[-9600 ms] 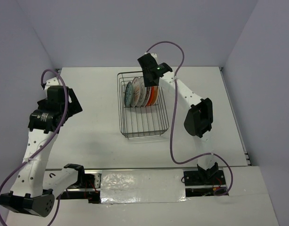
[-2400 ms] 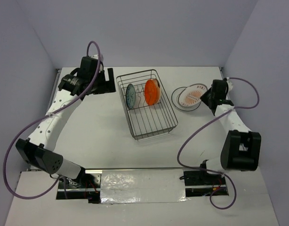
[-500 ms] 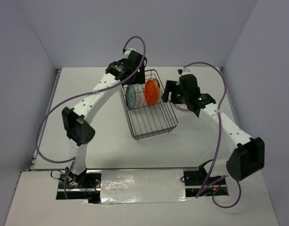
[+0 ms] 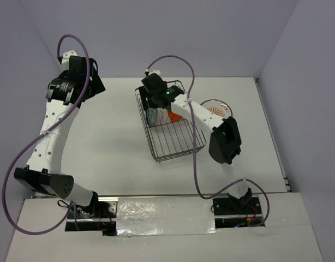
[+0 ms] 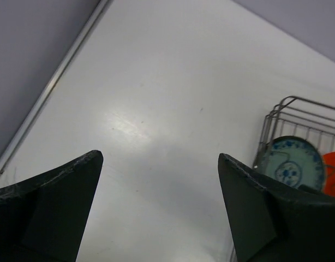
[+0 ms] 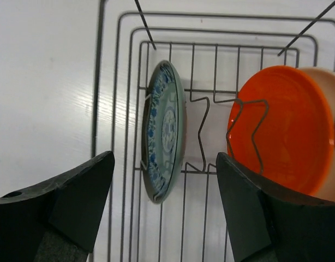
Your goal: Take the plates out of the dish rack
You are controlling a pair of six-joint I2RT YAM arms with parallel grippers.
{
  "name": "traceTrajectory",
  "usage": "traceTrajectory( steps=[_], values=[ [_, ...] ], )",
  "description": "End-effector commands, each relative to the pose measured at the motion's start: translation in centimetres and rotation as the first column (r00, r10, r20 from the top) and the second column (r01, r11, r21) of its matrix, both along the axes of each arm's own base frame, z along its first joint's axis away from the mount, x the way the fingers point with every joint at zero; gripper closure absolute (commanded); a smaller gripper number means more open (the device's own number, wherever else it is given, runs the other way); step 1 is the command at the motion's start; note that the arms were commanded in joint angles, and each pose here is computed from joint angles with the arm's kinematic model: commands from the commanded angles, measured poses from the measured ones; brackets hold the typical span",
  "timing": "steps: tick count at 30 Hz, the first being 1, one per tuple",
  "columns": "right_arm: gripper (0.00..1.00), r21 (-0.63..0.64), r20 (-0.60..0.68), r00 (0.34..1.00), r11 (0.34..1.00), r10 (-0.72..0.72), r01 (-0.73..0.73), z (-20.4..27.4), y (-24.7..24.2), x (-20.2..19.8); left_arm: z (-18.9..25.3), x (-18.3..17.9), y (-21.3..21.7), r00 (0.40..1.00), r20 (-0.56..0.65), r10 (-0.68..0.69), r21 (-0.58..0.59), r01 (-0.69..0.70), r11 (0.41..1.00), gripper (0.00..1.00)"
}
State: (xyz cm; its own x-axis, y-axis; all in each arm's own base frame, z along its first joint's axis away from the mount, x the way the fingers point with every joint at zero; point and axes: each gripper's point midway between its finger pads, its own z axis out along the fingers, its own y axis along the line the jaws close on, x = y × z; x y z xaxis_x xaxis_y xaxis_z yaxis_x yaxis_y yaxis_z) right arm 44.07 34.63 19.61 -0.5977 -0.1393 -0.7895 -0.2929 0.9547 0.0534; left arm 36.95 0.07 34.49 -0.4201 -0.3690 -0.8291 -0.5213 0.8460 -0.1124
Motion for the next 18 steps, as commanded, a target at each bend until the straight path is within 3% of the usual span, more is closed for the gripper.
traceTrajectory(
  steps=[1,7,10,11,18],
  values=[
    [0.20,-0.127,-0.041,0.998,0.991,-0.043,0.037,-2.3,-1.0,0.3,-0.5,-2.2,1.2,0.999,-0.034,-0.029,0.036,0.030,0.999,0.00],
    [0.63,-0.138,-0.026,0.998,0.989,-0.055,0.051,-3.2,-0.2,1.7,-2.3,-5.3,3.4,0.996,-0.081,-0.036,0.071,0.041,0.997,0.00],
    [0.91,-0.098,0.021,0.993,0.989,-0.113,0.115,-0.9,-0.5,1.8,-4.5,-6.5,3.5,0.992,-0.119,-0.044,0.068,0.053,0.996,0.01],
    [0.95,-0.090,0.030,0.990,0.986,-0.138,0.140,0.2,-1.1,1.5,-4.7,-6.5,3.2,0.992,-0.111,-0.056,0.054,0.063,0.997,0.01],
    [0.97,0.092,0.128,0.922,0.930,-0.364,0.355,11.1,-5.7,0.0,-6.2,-6.1,3.0,0.985,-0.162,-0.063,0.046,0.072,0.996,0.00]
  ],
)
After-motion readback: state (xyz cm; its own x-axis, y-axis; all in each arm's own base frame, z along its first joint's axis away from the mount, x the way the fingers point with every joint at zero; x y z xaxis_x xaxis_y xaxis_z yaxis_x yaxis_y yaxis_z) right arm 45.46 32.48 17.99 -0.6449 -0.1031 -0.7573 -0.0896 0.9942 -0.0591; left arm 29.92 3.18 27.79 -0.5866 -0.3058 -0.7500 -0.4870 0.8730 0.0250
